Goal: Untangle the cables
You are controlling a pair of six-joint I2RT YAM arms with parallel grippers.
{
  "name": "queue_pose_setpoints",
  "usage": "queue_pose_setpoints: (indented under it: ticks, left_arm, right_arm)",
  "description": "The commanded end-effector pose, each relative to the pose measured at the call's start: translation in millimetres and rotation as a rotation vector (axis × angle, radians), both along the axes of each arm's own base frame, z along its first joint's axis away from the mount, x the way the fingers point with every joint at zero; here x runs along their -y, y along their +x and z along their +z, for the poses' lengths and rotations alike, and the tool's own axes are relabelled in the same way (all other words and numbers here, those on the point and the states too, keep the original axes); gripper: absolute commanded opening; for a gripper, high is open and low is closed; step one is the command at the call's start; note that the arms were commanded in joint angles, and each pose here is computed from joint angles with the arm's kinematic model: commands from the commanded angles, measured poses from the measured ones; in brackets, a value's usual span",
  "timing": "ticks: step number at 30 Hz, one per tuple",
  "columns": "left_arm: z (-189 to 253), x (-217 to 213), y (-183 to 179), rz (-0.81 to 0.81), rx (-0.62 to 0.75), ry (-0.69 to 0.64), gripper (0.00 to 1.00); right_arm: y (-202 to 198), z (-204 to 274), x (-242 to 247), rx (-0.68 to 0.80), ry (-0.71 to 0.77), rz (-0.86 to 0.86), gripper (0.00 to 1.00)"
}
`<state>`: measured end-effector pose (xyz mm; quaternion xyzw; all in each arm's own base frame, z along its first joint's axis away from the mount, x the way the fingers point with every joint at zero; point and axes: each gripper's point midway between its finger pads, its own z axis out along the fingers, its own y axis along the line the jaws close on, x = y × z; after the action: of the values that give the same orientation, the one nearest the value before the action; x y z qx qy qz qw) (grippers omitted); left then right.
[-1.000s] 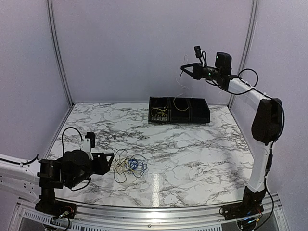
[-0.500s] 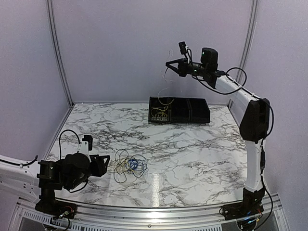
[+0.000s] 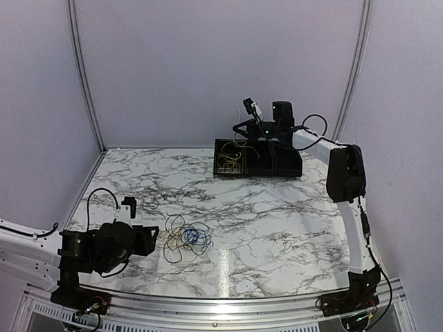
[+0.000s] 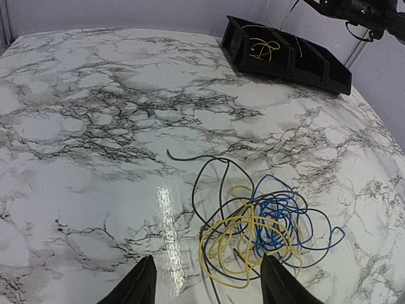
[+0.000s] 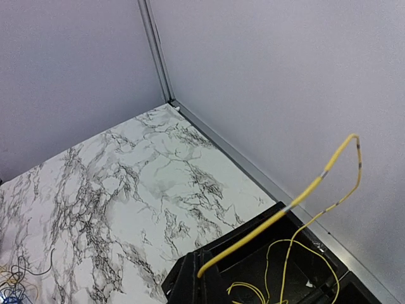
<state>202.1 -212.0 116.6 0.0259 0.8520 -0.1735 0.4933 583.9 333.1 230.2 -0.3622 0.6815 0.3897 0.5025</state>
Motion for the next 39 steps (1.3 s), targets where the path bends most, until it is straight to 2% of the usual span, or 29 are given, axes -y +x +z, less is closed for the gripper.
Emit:
queue_pose_setpoints:
  ticks: [1,5,11,21,30,39]
  left_arm:
    - [0,4,2,0.017,-0.009,0.012,0.59]
    - [-2,8,3,0.012,-0.013,0.023,0.59]
    - [-3,12,4,0.002,-0.014,0.040,0.59]
    - [-6,13,2,-0.005,-0.034,0.026,0.59]
    - [-7,9,2,0.019,-0.036,0.018,0.59]
    - [-10,14,1,0.004,-0.053,0.023,0.59]
  right_arm:
    - [-16,-12,-25,0.025,-0.045,0.062,0.00]
    - [-31,-15,-40,0.005,-0.044,0.118,0.00]
    - [-43,9,-51,0.029,-0.009,0.157,0.00]
    - [-28,6,-59,0.023,0.063,0.141,0.00]
    - [-55,33,-108,0.080,0.122,0.233,0.00]
    - [-32,-1,-98,0.066,0.079,0.164,0.00]
